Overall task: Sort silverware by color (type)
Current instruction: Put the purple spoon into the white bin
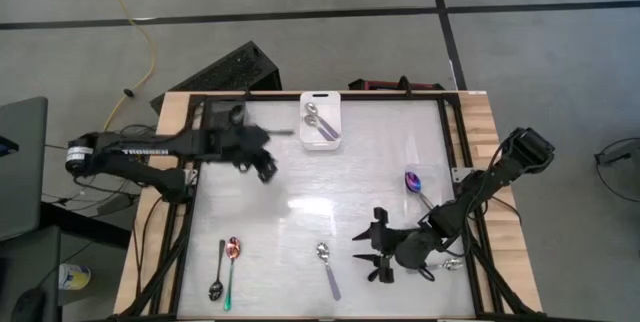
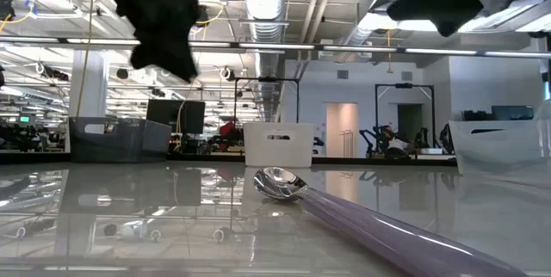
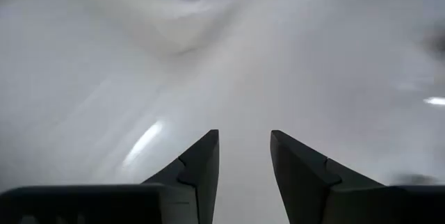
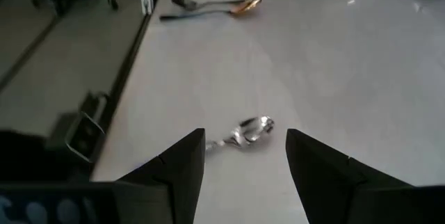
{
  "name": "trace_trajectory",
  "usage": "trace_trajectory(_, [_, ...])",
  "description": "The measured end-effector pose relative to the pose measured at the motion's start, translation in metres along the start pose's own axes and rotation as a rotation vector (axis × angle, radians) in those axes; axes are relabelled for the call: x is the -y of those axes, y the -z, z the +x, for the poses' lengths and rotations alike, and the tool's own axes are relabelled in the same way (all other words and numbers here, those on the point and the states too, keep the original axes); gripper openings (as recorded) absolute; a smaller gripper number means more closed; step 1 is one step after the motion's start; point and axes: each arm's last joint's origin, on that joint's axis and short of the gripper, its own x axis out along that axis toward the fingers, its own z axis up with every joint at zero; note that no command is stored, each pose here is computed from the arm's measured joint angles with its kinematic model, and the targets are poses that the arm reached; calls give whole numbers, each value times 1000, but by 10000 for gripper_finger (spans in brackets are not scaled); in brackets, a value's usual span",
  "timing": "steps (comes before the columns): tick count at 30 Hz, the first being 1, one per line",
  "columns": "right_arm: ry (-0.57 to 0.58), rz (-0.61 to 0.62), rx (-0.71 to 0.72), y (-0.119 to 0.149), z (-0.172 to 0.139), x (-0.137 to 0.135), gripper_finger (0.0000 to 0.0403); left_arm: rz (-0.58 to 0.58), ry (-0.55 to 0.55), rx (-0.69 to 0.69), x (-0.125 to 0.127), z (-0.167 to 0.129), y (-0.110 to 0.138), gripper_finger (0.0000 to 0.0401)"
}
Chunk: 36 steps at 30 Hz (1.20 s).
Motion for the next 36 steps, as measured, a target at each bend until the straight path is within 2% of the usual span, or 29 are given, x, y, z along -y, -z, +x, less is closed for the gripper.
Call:
trace_trajectory(2, [-7, 57, 3, -1, 0, -1, 223, 38, 136, 77, 23, 1, 8, 115])
trace_trajectory(5, [-53, 135, -83, -2, -1, -3, 223, 76, 328, 188, 54, 1, 25, 114])
trace_trajectory(8, [-87, 232, -252, -5, -6, -8, 223, 104, 514, 304, 79, 0, 46, 114])
trace_trajectory(12, [-15, 339, -498, -6, -25, -16, 223, 144, 646, 422, 104, 1, 75, 114])
trace_trajectory(16, [69, 377, -752, -1, -55, -27, 223, 181, 703, 453, 122, 11, 95, 114])
trace_trajectory(19, [85, 338, -852, 9, -75, -39, 223, 190, 724, 455, 129, 23, 107, 114])
trace_trajectory(23, [42, 225, -898, 27, -99, -56, 223, 197, 722, 445, 134, 38, 115, 114])
trace_trajectory(28, [-17, 35, -942, 51, -116, -73, 223, 200, 688, 434, 137, 53, 112, 114])
trace_trajectory(36, [54, -161, -1023, 91, -100, -86, 223, 190, 670, 441, 136, 57, 107, 114])
